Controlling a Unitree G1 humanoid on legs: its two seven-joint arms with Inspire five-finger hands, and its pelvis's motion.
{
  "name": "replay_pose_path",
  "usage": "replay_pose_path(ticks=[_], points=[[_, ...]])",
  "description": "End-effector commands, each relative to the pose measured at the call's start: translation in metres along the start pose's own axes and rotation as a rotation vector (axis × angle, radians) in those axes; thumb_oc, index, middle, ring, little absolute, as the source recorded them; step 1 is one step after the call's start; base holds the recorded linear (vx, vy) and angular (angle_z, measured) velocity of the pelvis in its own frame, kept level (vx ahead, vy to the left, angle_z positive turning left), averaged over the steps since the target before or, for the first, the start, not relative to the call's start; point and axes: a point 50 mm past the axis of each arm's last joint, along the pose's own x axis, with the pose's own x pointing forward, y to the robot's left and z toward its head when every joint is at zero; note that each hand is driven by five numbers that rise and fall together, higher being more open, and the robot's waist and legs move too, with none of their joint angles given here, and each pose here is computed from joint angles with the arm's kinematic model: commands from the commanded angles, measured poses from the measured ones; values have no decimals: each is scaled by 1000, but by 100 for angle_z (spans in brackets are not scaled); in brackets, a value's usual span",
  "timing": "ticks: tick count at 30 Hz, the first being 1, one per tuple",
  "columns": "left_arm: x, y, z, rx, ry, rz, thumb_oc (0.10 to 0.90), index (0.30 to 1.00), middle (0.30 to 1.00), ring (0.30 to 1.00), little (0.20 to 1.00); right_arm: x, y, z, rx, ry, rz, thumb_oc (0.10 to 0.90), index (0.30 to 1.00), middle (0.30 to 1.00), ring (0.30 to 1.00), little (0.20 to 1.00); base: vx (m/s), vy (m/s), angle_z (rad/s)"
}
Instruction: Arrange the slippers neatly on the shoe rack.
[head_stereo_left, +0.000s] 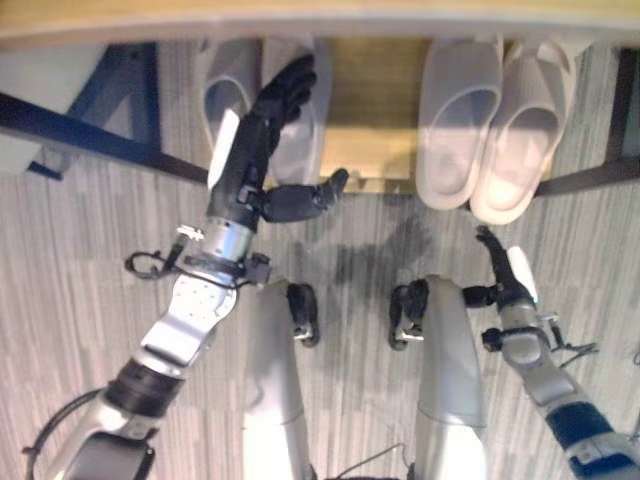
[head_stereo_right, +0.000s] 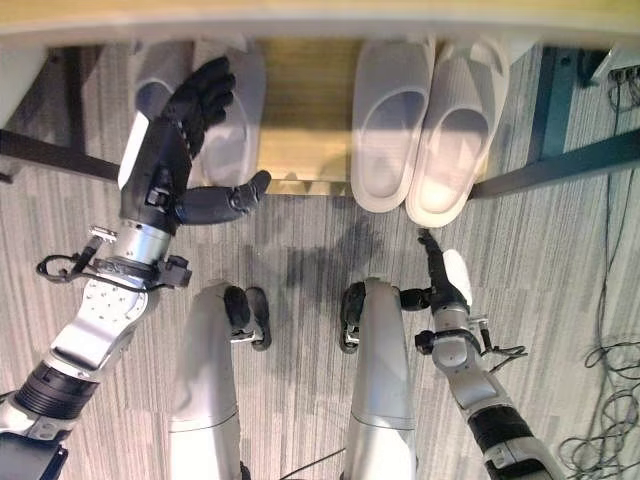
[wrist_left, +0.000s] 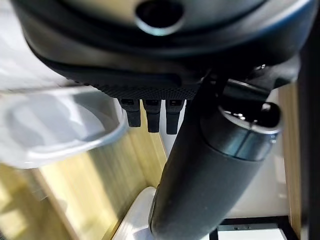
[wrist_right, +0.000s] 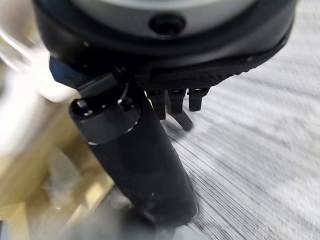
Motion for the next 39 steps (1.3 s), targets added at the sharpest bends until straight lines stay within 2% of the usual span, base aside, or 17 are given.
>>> replay_pose_path(ticks=[1,4,7,11,13,21,22,23,24,27,30,32,36,39], points=[[-12,-28,-4,-31,-40,-111,800,900,900,900,900,-7,28,27,182,-131,53,800,900,900,900,900,-84,-27,15],[-30,-41,-34,-4,101,-173,800,900,900,900,900,-16,41,15,212,-72,99,800,900,900,900,900,-116,-28,14],[-63,-52,-71,54,289,-243,800,900,900,900,900,-32,56,-1,249,-1,167,800,900,900,900,900,-18,-36,13],[-88,-58,-96,116,426,-294,800,900,900,900,900,-47,68,-17,253,73,235,800,900,900,900,900,126,-53,6],[-127,-67,-123,135,608,-335,800,900,900,900,900,-70,83,-38,258,179,325,800,900,900,900,900,305,-58,-4],[-160,-75,-135,130,735,-330,800,900,900,900,900,-100,95,-58,235,277,419,800,900,900,900,900,191,-8,1],[-163,-68,-135,127,749,-296,800,900,900,900,900,-104,71,-54,449,279,382,800,900,900,900,900,165,17,4],[-167,-68,-136,112,762,-284,800,900,900,900,900,-118,61,-61,165,200,427,800,900,900,900,900,152,-11,0],[-169,-61,-134,129,757,-272,800,900,900,900,900,-126,55,-68,57,189,464,800,900,900,900,900,109,-26,-6],[-174,-62,-136,146,776,-318,800,900,900,900,900,-134,62,-74,59,229,537,800,900,900,900,900,55,-31,-18],[-179,-65,-140,144,804,-340,800,900,900,900,900,-140,73,-74,87,250,600,800,900,900,900,900,36,-11,0],[-183,-72,-144,133,832,-352,800,900,900,900,900,-145,91,-74,173,291,673,800,900,900,900,900,49,-1,2],[-189,-78,-149,124,869,-366,800,900,900,900,900,-143,107,-67,278,305,710,800,900,900,900,900,-16,15,8],[-199,-82,-153,103,922,-352,800,900,900,900,900,-132,117,-40,427,222,714,800,900,900,900,900,31,29,4]])
